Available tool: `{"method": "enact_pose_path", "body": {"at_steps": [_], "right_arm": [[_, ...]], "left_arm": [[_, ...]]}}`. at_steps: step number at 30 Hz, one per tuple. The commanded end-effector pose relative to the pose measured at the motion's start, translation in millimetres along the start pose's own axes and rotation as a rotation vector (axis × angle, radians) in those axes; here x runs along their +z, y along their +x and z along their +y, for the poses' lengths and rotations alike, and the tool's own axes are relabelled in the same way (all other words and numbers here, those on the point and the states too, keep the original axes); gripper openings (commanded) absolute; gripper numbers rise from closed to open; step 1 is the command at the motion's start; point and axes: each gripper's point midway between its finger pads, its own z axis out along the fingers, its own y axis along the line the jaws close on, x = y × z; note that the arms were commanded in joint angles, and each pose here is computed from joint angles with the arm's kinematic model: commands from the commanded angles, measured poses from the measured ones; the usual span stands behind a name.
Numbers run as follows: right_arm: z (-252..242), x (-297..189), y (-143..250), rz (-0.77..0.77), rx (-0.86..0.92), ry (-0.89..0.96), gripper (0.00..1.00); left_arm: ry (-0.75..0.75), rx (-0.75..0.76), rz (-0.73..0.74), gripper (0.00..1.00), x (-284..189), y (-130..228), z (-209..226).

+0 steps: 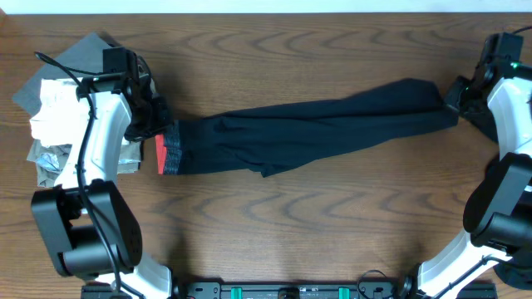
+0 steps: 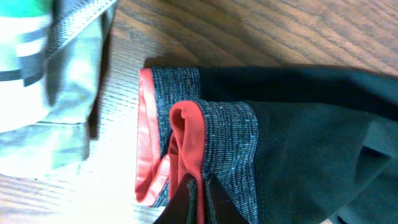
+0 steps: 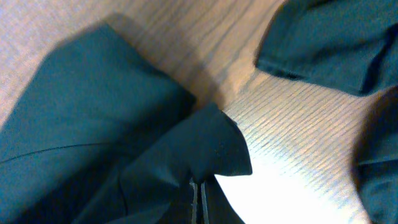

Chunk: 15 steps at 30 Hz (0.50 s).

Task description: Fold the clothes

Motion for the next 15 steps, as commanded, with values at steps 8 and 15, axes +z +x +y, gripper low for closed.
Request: {"method": "enact_pose_path", "body": {"at_steps": [8,15], "right_arm": [[-3.0,-31.6,-25.2,-0.049,-0.027,0.018,0.01],[-6.5,-39.4,-19.5,-0.014,-0.047,0.029,0.01]], "left_arm": [[0.007,-0.023,-0.154,0.06,-62.7,-3.4,-1.5],[-0.006,-0.037,-0.092,0.06,-66.6,17.4,2.1]]}}
